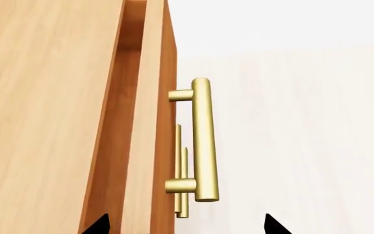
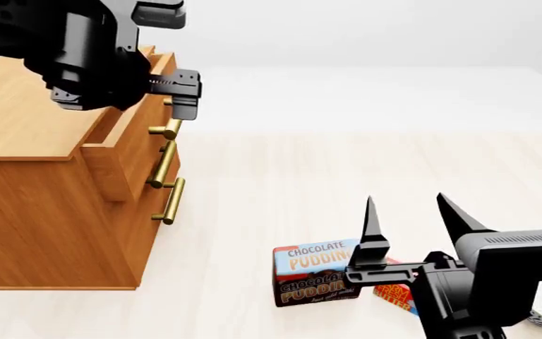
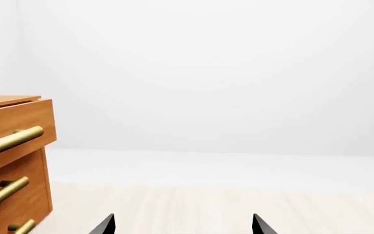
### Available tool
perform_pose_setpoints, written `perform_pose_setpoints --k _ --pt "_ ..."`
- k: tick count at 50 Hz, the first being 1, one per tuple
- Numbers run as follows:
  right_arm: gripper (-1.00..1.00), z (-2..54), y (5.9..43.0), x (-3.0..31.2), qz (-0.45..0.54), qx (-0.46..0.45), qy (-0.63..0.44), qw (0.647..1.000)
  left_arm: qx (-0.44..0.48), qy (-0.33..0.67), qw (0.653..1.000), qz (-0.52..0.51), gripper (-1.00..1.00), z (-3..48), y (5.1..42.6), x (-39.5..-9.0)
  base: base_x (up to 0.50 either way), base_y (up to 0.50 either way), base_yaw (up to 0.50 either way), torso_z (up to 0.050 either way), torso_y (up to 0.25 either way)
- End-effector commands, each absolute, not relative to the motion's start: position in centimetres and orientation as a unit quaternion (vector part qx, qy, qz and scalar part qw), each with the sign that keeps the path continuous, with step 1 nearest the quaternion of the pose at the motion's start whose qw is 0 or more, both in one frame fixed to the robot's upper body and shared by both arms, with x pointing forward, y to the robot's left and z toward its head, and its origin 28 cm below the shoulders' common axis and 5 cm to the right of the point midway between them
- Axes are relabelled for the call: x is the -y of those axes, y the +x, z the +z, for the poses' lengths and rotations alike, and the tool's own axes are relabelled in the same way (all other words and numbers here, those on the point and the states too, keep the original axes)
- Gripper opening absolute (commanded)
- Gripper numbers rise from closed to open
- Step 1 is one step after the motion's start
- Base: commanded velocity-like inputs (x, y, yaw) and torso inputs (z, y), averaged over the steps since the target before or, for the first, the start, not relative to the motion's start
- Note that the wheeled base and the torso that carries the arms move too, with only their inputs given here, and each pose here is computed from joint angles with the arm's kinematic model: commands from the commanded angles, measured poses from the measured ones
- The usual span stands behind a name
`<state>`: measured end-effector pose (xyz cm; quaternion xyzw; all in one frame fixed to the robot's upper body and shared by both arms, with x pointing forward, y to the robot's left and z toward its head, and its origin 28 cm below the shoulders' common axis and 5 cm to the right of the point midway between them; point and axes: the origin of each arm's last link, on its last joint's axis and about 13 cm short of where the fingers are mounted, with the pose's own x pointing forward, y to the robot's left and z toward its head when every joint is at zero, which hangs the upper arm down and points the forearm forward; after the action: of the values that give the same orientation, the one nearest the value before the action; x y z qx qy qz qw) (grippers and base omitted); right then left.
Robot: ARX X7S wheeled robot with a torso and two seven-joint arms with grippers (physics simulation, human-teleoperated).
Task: Put the butter at the back in the top drawer of the cabinet and close it.
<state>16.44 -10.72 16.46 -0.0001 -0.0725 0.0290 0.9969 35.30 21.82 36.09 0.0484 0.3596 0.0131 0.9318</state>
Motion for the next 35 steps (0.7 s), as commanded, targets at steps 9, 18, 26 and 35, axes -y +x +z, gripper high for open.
perform_pose_setpoints --k 9,18,26,35 --pt "1.0 16.3 16.4 10.8 0.029 0.071 0.002 0.997 -0.383 0.042 0.923 0.016 1.0 35.3 36.4 -22.0 0.0 0.0 0.0 0.0 0.0" --pt "1.0 16.3 16.4 10.9 0.028 0.07 0.002 0.997 -0.391 0.039 0.919 0.024 1.0 34.8 37.0 -22.1 0.0 0.0 0.0 0.0 0.0" --pt "1.0 16.2 16.4 10.9 0.028 0.069 0.003 0.997 -0.398 0.038 0.916 0.028 1.0 34.4 37.4 -22.1 0.0 0.0 0.0 0.0 0.0" --pt "1.0 16.2 16.4 10.9 0.027 0.069 0.004 0.997 -0.407 0.034 0.913 0.023 1.0 34.1 37.6 -22.0 0.0 0.0 0.0 0.0 0.0"
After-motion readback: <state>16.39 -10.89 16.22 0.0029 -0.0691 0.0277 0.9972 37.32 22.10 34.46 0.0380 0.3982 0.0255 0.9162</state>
